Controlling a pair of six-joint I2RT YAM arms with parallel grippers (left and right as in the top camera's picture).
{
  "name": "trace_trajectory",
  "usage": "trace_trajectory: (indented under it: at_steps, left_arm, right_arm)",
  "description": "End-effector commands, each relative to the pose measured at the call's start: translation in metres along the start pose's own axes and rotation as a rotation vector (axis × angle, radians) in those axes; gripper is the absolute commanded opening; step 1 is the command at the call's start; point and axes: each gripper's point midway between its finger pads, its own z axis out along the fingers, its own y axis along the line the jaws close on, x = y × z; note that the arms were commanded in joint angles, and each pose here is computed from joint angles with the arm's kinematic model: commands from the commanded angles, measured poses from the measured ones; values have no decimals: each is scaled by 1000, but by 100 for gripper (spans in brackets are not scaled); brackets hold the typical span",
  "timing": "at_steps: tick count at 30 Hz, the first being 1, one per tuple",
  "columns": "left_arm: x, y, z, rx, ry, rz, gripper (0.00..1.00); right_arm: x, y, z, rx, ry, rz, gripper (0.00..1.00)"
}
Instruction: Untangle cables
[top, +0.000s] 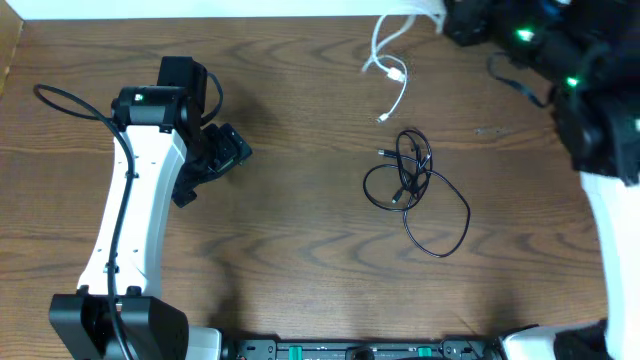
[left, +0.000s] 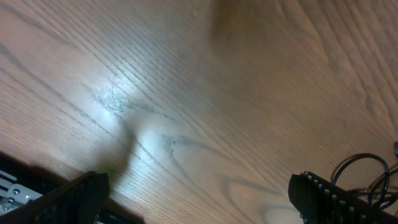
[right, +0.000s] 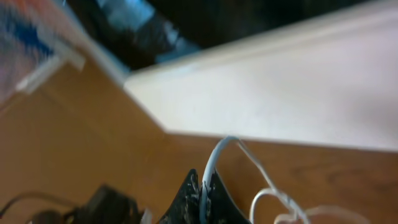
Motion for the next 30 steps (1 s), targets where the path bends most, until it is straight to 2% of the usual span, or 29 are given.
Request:
trace_trajectory:
  at_steps: [1, 5, 9, 13, 16, 22, 29, 30]
  left_arm:
    - [0, 2, 2, -11, 2, -20, 98]
    - [0, 2, 2, -11, 2, -20, 98]
    - [0, 2, 2, -11, 2, -19, 98]
    - [-1, 5, 2, -23, -5, -24, 98]
    - [-3, 7, 2, -23, -7, -85, 98]
    - [-12, 9, 2, -10, -25, -120, 98]
    - [-13, 10, 2, -11, -25, -123, 98]
    - [-13, 10, 2, -11, -25, -119, 98]
  right_arm:
    - [35, 8, 35, -99, 140, 17, 1]
    - [65, 0, 67, -102, 233, 46, 1]
    - [111, 6, 98, -201, 390, 94, 1]
    - [143, 16, 111, -290, 505, 133, 1]
    - [167, 17, 116, -307, 589, 171, 1]
    - [195, 33, 119, -356, 658, 119, 1]
    - [207, 61, 121, -423, 652, 29, 1]
    - [208, 59, 122, -411, 650, 24, 5]
